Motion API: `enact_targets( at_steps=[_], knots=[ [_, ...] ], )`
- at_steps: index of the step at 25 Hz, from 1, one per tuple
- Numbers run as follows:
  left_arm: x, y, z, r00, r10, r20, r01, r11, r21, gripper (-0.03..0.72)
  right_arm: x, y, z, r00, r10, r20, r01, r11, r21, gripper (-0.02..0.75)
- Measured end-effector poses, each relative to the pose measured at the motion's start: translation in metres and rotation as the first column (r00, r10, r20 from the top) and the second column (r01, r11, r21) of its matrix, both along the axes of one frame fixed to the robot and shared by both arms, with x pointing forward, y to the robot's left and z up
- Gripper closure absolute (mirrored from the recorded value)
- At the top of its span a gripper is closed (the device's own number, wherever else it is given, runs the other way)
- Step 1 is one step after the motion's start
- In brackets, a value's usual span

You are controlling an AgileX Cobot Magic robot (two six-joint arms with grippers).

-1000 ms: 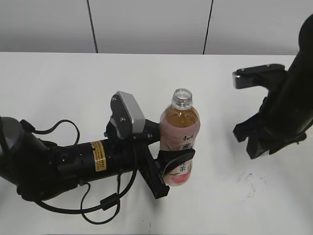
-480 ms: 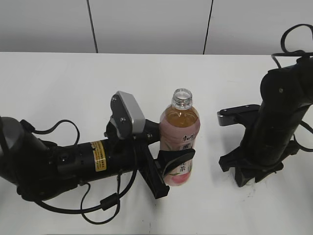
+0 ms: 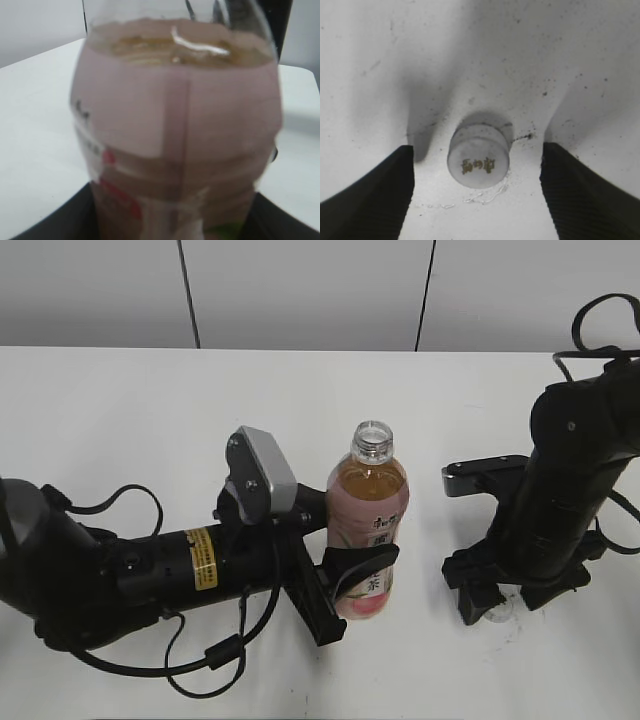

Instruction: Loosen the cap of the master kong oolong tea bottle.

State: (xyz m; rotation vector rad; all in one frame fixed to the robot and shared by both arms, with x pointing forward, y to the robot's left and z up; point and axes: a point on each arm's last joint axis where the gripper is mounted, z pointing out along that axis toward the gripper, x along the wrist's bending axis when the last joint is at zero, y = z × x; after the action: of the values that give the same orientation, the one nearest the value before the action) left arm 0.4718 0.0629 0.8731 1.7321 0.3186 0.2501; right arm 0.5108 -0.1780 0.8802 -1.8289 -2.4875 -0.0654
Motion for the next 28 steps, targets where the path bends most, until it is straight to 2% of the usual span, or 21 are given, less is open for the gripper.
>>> enact_targets(
  at_steps=[4,9,13,20,28],
  knots=[
    [0.000,0.000,0.000,1.000,0.000,0.000,0.000,1.000,-0.001,0.252,0.000,0.000,0.003,1.000,-0.001,0.006,0.001,1.000,0.004,0.153],
    [0.000,0.000,0.002,1.000,-0.001,0.007,0.001,1.000,-0.020,0.198,0.000,0.000,0.023,0.998,0.005,0.068,-0.006,1.000,0.024,0.153],
    [-0.002,0.002,0.000,1.000,0.010,-0.005,-0.010,1.000,-0.016,0.191,0.000,-0.001,0.037,0.994,0.009,0.113,-0.013,0.999,0.037,0.153],
    [-0.008,0.026,-0.006,0.996,0.063,-0.057,-0.062,0.998,0.023,0.190,-0.003,-0.003,0.044,0.994,0.018,0.108,-0.021,0.999,0.030,0.153],
    [-0.027,0.050,0.009,0.992,0.107,-0.069,-0.106,0.994,0.029,0.190,-0.005,-0.004,0.058,0.988,0.026,0.150,-0.032,0.999,0.036,0.153]
  ],
)
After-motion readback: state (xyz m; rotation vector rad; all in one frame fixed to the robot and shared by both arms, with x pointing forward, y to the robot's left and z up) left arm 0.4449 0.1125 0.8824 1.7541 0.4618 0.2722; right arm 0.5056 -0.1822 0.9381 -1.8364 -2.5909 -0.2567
